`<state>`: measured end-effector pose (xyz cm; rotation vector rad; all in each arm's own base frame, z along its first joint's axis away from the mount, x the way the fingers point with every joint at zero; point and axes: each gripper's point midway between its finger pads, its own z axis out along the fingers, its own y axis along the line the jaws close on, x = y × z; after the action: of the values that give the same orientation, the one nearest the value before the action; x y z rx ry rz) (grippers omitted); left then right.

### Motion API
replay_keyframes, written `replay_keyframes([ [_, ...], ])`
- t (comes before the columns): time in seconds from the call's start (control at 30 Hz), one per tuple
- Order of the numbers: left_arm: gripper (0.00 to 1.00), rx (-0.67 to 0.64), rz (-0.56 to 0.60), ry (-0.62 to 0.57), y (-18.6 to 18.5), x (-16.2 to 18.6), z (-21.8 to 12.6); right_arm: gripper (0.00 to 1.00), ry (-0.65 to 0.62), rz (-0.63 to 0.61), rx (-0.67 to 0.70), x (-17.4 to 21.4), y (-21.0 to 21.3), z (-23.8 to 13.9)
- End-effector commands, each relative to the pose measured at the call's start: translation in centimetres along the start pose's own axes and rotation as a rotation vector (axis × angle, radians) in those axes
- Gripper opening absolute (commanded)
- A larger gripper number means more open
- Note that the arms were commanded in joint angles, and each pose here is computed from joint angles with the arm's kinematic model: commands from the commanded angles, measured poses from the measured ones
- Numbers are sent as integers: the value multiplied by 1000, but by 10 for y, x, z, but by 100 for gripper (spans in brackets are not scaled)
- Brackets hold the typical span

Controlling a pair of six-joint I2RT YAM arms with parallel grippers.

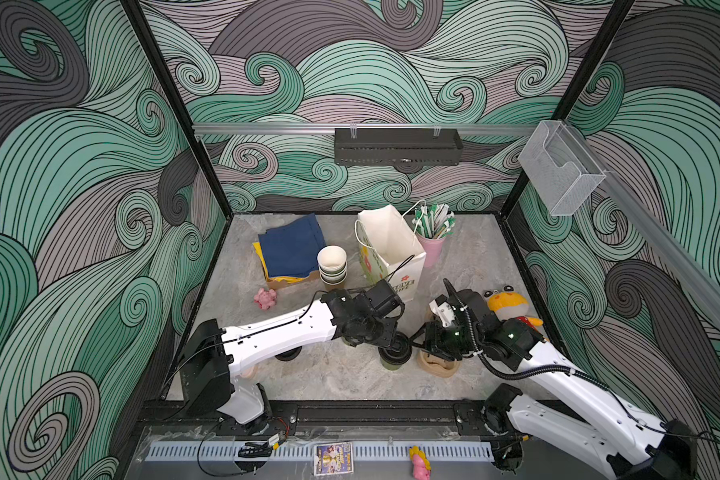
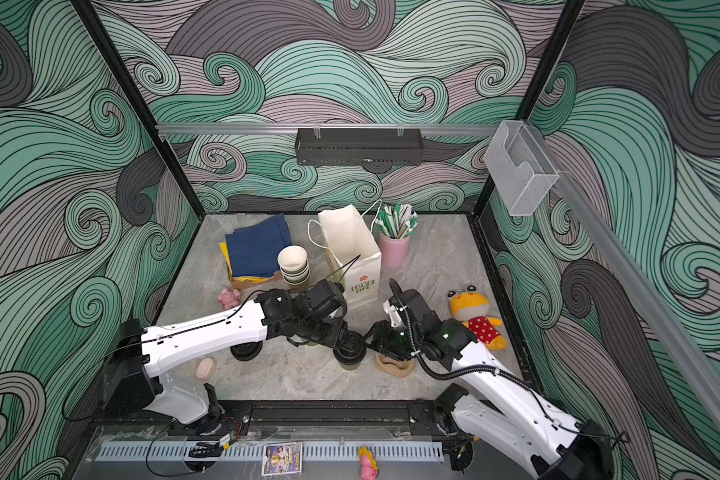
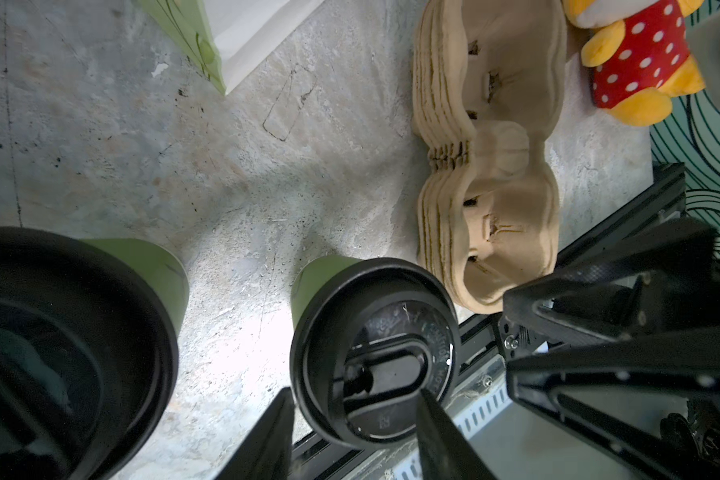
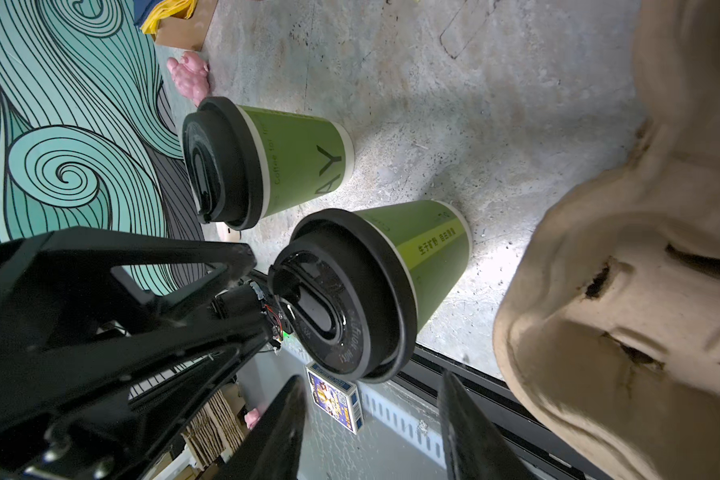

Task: Pack the takeout coffee
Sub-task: 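Open both grippers and lift them away from the lidded green cup, then move the left gripper to the paper bag while the right grasps a pulp carrier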

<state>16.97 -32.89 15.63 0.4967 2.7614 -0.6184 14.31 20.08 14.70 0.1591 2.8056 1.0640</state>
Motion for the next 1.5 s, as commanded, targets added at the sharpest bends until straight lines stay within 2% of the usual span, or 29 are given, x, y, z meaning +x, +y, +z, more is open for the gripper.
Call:
replay_keyframes([
  [0.0, 51, 50, 20, -132, -11, -22, -42, 53, -62, -36, 30, -4, 3, -22],
  [0.1, 50, 99, 50, -295, -15, -41, -81, 53, -151, -64, 156, -8, -15, -50],
  [0.23, 50, 79, 73, -616, 1, -70, -146, 53, -288, -48, 310, -12, -44, -88],
  [0.33, 56, -8, 21, -824, 30, -82, -190, 52, -362, -7, 393, -15, -61, -105],
  [0.43, 60, -135, -77, -930, 66, -87, -219, 52, -409, 31, 425, -18, -68, -112],
  [0.57, 60, -248, -238, -940, 109, -85, -230, 52, -439, 47, 452, -27, -67, -116],
  [0.67, 61, -258, -355, -898, 132, -81, -223, 53, -460, 28, 476, -35, -62, -121],
  [0.77, 61, -237, -396, -852, 140, -81, -214, 54, -479, 1, 494, -43, -57, -125],
  [0.97, 63, -176, -389, -792, 135, -98, -203, 54, -525, -30, 485, -61, -41, -129],
  [1.2, 63, -53, -354, -791, 110, -134, -199, 55, -609, -117, 413, -89, -1, -141],
  [1.33, 64, 5, -322, -779, 95, -151, -196, 56, -565, -115, 442, -94, -1, -130],
  [1.47, 64, 41, -296, -784, 85, -165, -194, 54, -466, -13, 510, -88, -19, -111],
])
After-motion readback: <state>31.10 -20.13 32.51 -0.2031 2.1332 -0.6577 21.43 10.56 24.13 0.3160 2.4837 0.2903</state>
